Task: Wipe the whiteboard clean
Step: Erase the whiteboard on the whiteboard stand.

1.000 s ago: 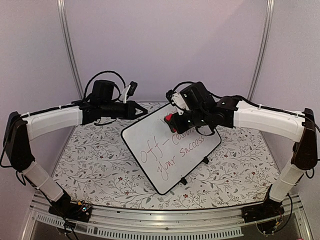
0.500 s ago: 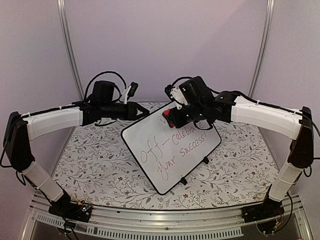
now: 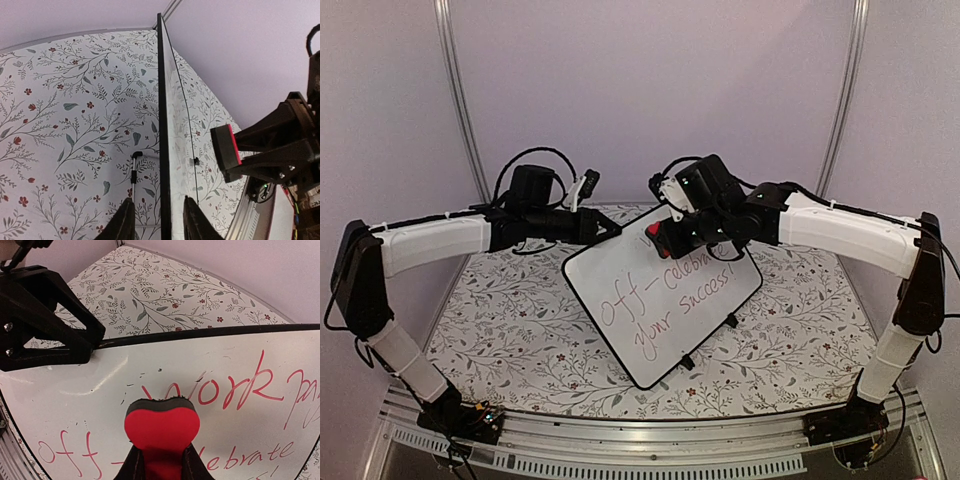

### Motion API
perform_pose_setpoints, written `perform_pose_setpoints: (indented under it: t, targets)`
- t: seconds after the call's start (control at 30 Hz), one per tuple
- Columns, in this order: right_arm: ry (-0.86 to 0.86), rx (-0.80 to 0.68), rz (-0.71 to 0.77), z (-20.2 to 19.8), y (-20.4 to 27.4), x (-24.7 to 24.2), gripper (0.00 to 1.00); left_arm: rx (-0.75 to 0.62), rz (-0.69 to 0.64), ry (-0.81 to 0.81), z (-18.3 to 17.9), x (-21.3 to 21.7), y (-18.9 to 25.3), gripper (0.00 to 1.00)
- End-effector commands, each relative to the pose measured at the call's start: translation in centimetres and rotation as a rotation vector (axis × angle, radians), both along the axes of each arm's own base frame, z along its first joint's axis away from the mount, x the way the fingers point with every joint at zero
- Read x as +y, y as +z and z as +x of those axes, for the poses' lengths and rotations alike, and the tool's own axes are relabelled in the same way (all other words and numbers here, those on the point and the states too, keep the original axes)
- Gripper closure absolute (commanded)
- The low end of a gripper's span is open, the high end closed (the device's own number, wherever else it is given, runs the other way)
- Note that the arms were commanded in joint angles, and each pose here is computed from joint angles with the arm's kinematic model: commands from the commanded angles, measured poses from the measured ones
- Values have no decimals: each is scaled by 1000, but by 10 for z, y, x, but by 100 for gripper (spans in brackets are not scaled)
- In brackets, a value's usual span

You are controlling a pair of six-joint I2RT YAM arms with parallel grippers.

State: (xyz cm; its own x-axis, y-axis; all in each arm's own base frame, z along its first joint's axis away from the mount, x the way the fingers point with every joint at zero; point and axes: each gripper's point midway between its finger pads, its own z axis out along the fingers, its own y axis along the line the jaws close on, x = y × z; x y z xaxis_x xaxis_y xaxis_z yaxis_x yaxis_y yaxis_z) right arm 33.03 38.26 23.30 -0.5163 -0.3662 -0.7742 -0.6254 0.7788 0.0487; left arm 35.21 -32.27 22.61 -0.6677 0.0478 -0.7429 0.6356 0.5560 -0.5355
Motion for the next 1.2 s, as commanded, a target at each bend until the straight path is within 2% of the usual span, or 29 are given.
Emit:
perform_pose_setpoints:
  t: [0.0, 0.27, 0.43, 0.67, 1.17]
  targets:
    - [-11, -19, 6, 6, 7, 1, 89, 18, 6, -29, -2, -7, -4, 67]
    - [0, -32, -39, 14, 4, 7, 89, 16, -5, -40, -4, -8, -1, 90]
    - [18, -23, -78, 21, -9, 16, 89, 12, -18, -54, -7, -10, 3, 100]
    - [39, 0, -88, 21, -22, 24, 89, 9, -18, -56, -8, -10, 3, 100]
    - [12, 99, -154, 1, -73, -3, 90, 9, -23, -61, -9, -10, 5, 100]
